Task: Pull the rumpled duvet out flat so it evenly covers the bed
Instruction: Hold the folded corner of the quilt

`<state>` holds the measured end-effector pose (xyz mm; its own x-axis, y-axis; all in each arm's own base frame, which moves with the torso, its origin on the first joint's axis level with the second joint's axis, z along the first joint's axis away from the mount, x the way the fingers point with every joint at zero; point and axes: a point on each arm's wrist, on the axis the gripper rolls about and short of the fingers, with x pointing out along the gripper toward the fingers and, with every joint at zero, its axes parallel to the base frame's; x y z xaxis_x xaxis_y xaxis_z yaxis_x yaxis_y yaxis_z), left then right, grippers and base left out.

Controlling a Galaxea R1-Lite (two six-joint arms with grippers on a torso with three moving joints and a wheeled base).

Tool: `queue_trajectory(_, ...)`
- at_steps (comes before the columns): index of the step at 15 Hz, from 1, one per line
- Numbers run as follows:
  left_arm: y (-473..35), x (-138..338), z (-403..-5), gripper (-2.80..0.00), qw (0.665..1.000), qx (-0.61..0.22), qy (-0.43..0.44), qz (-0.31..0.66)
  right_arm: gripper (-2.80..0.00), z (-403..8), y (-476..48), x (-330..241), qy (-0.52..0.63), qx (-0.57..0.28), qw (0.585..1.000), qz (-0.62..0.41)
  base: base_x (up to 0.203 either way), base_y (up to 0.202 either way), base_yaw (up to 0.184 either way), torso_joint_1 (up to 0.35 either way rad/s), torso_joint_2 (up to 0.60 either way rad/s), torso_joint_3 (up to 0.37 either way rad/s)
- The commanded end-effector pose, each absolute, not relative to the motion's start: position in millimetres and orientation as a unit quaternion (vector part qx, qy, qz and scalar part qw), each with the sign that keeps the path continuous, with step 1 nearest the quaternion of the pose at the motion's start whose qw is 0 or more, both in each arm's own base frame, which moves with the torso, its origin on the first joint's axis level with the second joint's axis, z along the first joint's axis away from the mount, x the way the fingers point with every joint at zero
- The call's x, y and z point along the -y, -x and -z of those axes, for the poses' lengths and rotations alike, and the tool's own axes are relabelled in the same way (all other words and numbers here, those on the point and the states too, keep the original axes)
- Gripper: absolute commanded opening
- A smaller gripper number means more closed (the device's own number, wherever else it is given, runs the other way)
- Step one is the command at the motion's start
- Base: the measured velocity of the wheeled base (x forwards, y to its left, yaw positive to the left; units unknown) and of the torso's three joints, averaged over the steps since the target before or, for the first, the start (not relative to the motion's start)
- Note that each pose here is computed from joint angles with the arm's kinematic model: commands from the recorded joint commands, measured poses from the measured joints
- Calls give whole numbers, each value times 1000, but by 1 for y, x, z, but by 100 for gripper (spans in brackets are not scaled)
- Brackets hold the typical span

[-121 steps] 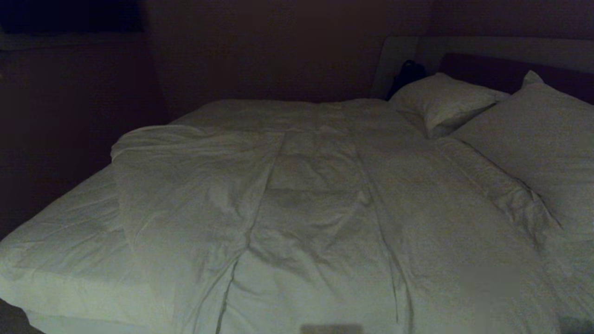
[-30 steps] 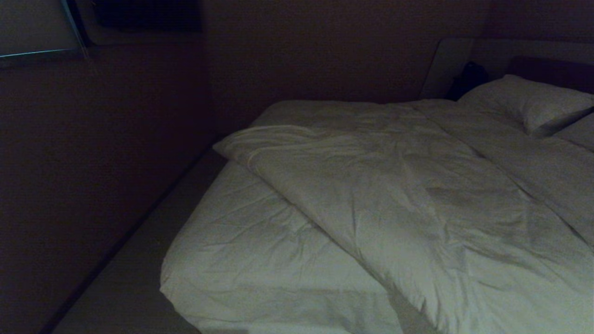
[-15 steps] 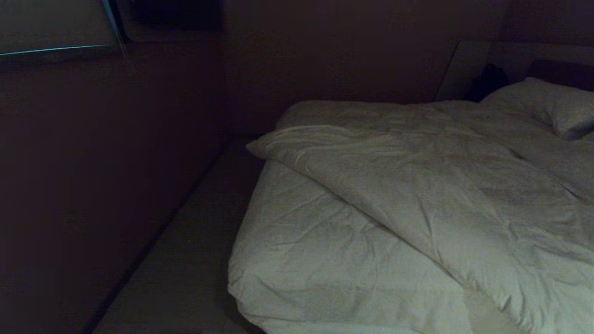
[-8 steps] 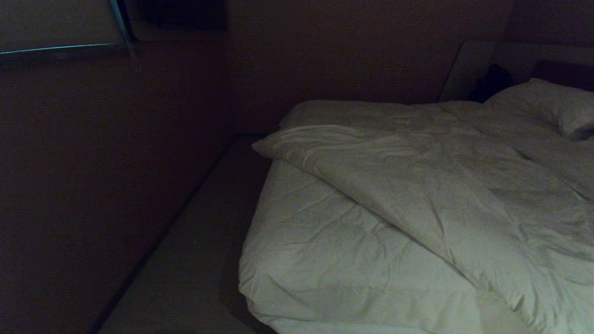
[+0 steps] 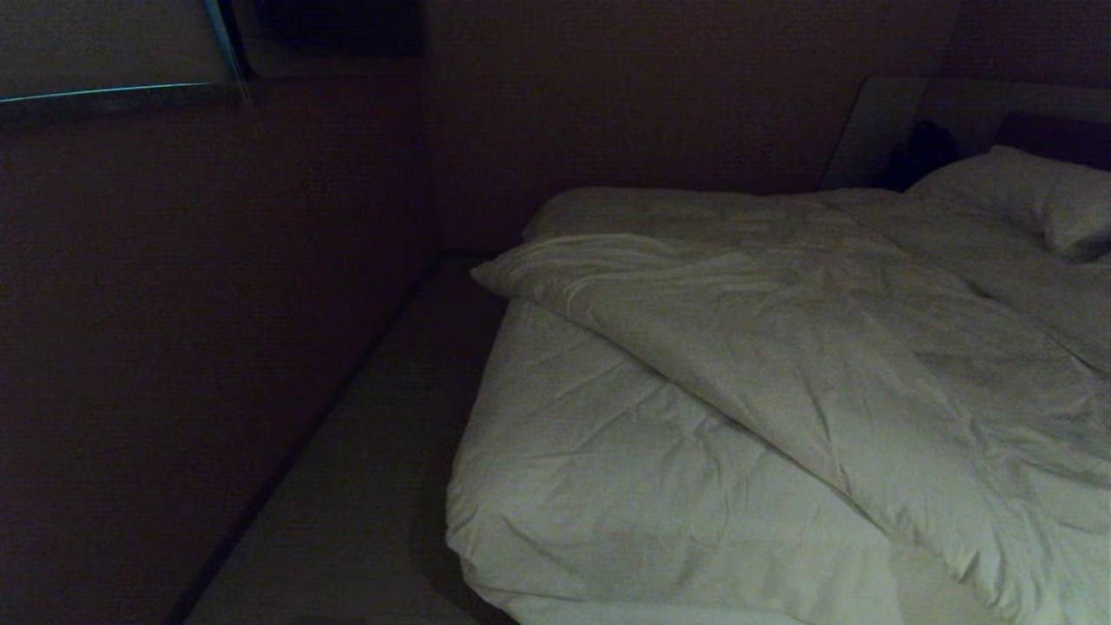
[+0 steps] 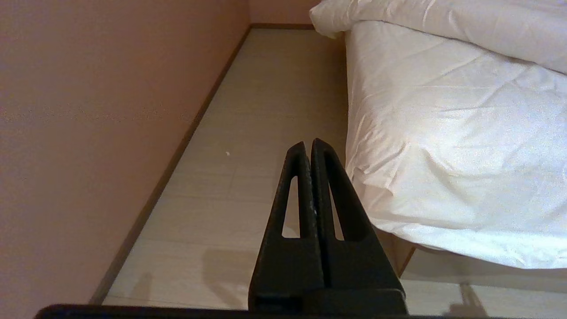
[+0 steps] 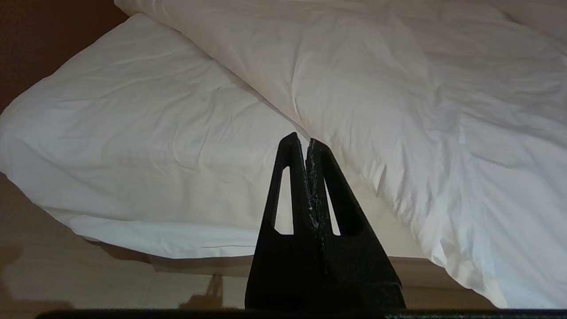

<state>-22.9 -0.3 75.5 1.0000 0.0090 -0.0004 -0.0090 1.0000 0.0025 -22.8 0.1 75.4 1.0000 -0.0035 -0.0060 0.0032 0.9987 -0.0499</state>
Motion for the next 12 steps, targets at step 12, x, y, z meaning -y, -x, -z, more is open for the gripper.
queue_trajectory(12,23,0,-75,-280,1000,-1,-2,-5,-280,-75,23,0,25,-3,1000,1,0,0,0,0,0,0)
